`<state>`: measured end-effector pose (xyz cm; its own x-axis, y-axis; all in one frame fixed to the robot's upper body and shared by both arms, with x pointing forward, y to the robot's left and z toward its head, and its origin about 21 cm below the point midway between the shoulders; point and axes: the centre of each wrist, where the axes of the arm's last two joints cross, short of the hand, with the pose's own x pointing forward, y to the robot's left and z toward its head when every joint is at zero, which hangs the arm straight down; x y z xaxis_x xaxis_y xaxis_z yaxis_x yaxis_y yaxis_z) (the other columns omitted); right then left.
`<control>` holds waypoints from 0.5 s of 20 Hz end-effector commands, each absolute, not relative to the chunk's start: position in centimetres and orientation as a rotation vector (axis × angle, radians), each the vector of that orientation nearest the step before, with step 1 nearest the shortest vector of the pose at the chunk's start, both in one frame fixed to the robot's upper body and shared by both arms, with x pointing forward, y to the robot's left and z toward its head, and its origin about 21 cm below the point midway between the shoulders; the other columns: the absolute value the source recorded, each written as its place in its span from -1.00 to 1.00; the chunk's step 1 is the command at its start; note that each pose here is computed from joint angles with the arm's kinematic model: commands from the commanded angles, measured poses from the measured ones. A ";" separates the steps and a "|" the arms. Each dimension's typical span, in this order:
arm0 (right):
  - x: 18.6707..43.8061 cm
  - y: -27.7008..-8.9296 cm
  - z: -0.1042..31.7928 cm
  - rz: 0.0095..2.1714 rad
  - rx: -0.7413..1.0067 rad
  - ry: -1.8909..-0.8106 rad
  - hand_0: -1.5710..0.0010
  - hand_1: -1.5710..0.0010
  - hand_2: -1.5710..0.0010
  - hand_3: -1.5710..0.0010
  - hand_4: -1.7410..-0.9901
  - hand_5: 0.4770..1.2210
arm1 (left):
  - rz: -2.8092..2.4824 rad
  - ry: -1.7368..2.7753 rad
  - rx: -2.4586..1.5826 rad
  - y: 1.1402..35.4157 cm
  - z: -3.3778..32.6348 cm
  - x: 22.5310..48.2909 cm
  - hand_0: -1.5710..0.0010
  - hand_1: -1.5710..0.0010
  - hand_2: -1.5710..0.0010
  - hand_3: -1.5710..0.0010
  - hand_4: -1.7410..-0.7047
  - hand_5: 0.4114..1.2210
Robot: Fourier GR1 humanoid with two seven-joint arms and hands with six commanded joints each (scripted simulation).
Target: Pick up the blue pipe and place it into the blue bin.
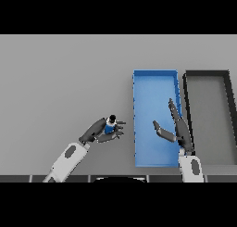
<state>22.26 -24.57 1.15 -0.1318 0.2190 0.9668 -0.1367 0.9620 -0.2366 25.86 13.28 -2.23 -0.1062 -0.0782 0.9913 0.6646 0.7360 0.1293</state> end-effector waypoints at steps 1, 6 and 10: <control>22.4 -24.6 1.2 0.305 -0.075 -1.673 1.00 1.00 1.00 1.00 0.32 -0.61 | -0.659 -1.600 -0.506 13.1 -1.6 25.7 -0.85 -0.87 -0.88 -0.77 -0.90 0.90; 22.2 -24.7 1.1 0.321 -0.096 -1.677 1.00 1.00 1.00 1.00 0.37 -0.59 | -0.673 -1.708 -0.597 11.6 1.8 26.0 -0.95 -0.96 -0.96 -0.83 -0.95 0.97; 22.3 -25.0 1.0 0.323 -0.099 -1.673 1.00 1.00 1.00 1.00 0.40 -0.57 | -0.724 -1.706 -0.630 11.0 4.1 26.0 -0.98 -0.98 -0.98 -0.84 -0.97 0.99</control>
